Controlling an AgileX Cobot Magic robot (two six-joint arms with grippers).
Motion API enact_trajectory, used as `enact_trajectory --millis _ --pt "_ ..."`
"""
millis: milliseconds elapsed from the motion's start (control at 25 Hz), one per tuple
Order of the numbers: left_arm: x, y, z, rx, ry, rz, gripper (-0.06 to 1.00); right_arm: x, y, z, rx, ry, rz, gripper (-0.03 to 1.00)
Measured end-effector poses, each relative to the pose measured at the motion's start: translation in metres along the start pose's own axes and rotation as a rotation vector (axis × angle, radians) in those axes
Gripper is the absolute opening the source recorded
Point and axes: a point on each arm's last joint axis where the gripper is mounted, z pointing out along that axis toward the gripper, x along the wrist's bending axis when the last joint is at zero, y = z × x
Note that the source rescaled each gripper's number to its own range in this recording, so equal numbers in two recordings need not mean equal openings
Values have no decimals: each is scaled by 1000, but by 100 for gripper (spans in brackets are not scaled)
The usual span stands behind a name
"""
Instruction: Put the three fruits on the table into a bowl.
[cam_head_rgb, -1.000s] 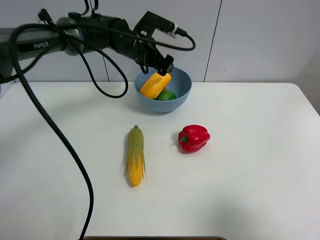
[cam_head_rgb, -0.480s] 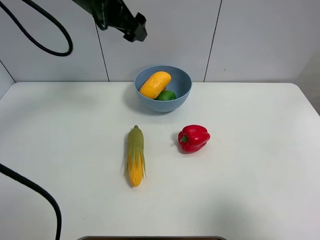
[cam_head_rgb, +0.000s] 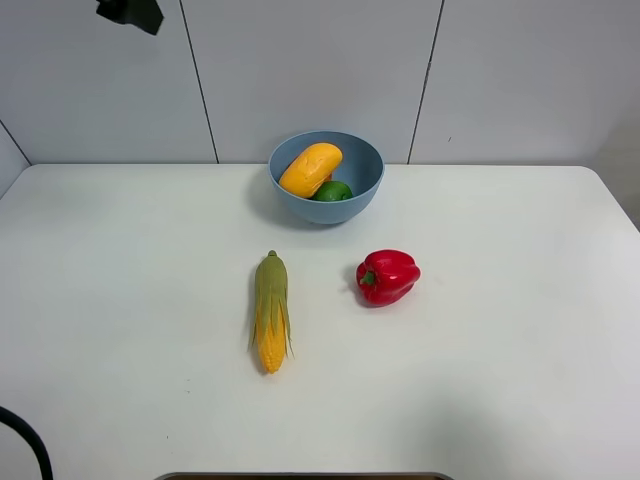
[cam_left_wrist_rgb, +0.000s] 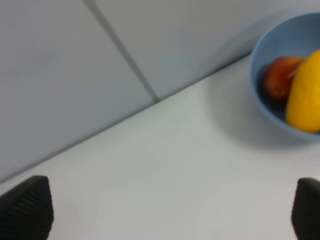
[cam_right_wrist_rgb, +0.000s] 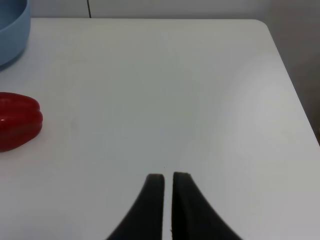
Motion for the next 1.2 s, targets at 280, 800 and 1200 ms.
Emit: enact_trajectory --millis 280,800,1200 --pt "24 -33 -59 26 86 -98 98 0 0 0 0 0 0 0" --pt "13 -126 -154 8 190 -206 50 0 0 0 0 0 0 0" --pt "-21 -201 -225 -109 220 -258 2 0 0 0 0 0 0 0"
